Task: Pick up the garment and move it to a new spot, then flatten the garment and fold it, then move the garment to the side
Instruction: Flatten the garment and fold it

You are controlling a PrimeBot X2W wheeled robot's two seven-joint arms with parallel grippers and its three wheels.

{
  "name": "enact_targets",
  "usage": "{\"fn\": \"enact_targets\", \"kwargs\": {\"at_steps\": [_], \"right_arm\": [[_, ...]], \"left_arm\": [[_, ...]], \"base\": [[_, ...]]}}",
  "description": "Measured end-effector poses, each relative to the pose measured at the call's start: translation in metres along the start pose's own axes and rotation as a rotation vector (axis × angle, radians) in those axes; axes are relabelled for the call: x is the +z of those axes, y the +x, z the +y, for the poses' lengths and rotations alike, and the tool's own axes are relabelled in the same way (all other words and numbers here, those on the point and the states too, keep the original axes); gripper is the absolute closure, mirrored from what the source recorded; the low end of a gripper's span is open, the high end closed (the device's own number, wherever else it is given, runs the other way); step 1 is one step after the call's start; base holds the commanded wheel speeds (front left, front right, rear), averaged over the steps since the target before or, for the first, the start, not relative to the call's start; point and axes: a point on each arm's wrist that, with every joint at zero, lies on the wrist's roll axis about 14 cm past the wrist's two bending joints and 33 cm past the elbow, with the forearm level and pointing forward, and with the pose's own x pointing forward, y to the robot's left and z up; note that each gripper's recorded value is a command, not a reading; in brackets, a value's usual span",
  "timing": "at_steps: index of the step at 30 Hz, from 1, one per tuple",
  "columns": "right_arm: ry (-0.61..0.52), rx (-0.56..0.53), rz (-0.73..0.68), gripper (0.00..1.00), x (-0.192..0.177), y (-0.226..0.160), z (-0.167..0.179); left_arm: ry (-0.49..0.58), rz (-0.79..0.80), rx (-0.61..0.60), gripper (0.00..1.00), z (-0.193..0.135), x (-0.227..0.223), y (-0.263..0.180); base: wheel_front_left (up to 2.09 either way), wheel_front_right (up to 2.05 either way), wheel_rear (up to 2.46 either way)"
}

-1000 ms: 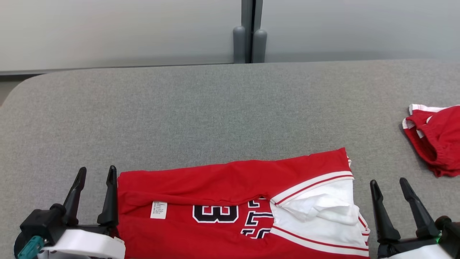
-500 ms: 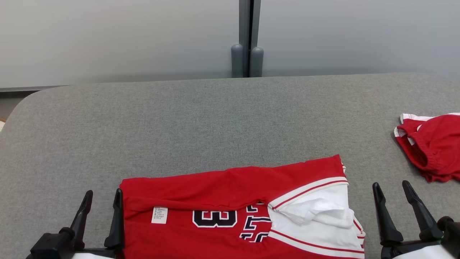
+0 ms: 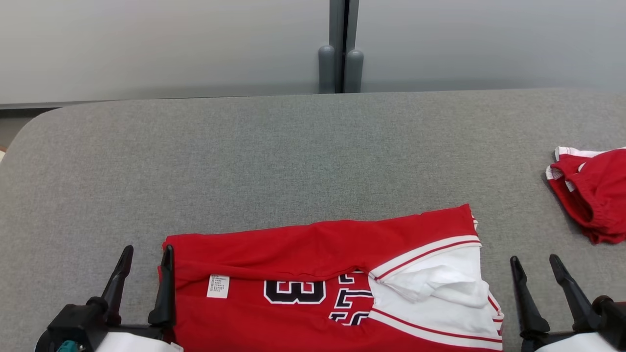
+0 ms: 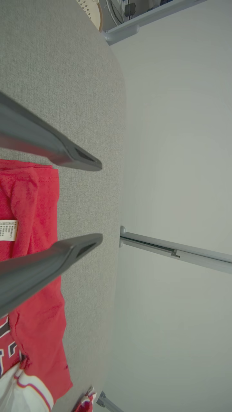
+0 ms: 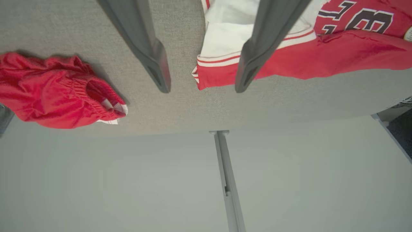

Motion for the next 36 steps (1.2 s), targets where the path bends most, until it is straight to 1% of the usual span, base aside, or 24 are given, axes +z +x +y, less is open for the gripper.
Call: {"fn": "enact_targets", "kwargs": {"at_steps": [5, 8, 11, 15, 16, 17, 18, 19, 24, 28, 30, 31, 32, 34, 35, 36], "right_arm": [[0.032, -0.019, 0.176, 0.0, -0.057, 0.002, -0.007], [0.064, -0.011, 0.272, 0.0, -0.09, 0.005, -0.002], [0.093, 0.005, 0.333, 0.0, -0.112, 0.013, 0.007], [0.106, 0.03, 0.379, 0.0, -0.127, 0.023, 0.016], [0.105, 0.035, 0.392, 0.05, -0.13, 0.024, 0.017], [0.103, 0.039, 0.4, 0.49, -0.131, 0.025, 0.018], [0.097, 0.043, 0.414, 0.78, -0.133, 0.025, 0.019], [0.095, 0.045, 0.426, 1.0, -0.135, 0.026, 0.019], [0.092, 0.057, 0.435, 1.0, -0.132, 0.027, 0.024], [0.086, 0.016, 0.397, 1.0, -0.119, 0.027, 0.009], [0.074, -0.033, 0.378, 1.0, -0.112, 0.023, -0.011], [0.074, -0.033, 0.378, 1.0, -0.112, 0.023, -0.011], [0.038, -0.084, 0.364, 1.0, -0.104, 0.016, -0.035], [0.003, -0.141, 0.355, 1.0, -0.095, 0.009, -0.06], [-0.013, -0.167, 0.344, 1.0, -0.089, 0.006, -0.072], [-0.013, -0.167, 0.344, 1.0, -0.089, 0.006, -0.072]], "left_arm": [[-0.009, 0.002, -0.018, 0.0, -0.004, -0.002, 0.013], [-0.013, 0.013, -0.015, 0.0, -0.003, -0.007, 0.019], [-0.015, 0.02, -0.005, 0.0, 0.002, -0.011, 0.025], [-0.011, 0.038, 0.009, 0.0, 0.008, -0.018, 0.026], [-0.012, 0.037, 0.012, 0.0, 0.009, -0.018, 0.027], [-0.008, 0.033, 0.015, 0.0, 0.01, -0.017, 0.028], [-0.008, 0.029, 0.013, 0.0, 0.01, -0.016, 0.029], [-0.008, 0.027, 0.016, 0.0, 0.011, -0.016, 0.03], [-0.002, 0.032, 0.014, 0.0, 0.012, -0.018, 0.032], [-0.007, 0.031, 0.011, 0.0, 0.011, -0.019, 0.035], [-0.013, 0.03, 0.005, 0.0, 0.009, -0.02, 0.037], [-0.013, 0.03, 0.005, 0.0, 0.009, -0.02, 0.037], [-0.014, 0.032, 0.0, 0.0, 0.007, -0.021, 0.038], [-0.016, 0.03, -0.006, 0.0, 0.006, -0.021, 0.038], [-0.018, 0.028, -0.006, 0.0, 0.006, -0.021, 0.038], [-0.018, 0.028, -0.006, 0.0, 0.006, -0.021, 0.038]], "base": [[0.0, 0.0, 0.0], [0.0, 0.0, 0.0], [0.0, 0.0, 0.0], [0.0, 0.0, 0.0], [0.0, 0.0, 0.0], [0.0, 0.0, 0.0], [0.0, 0.0, 0.0], [0.0, 0.0, 0.0], [0.0, 0.0, 0.0], [0.0, 0.0, 0.0], [0.0, 0.0, 0.0], [0.0, 0.0, 0.0], [0.0, 0.0, 0.0], [0.0, 0.0, 0.0], [0.0, 0.0, 0.0], [0.0, 0.0, 0.0]]}}
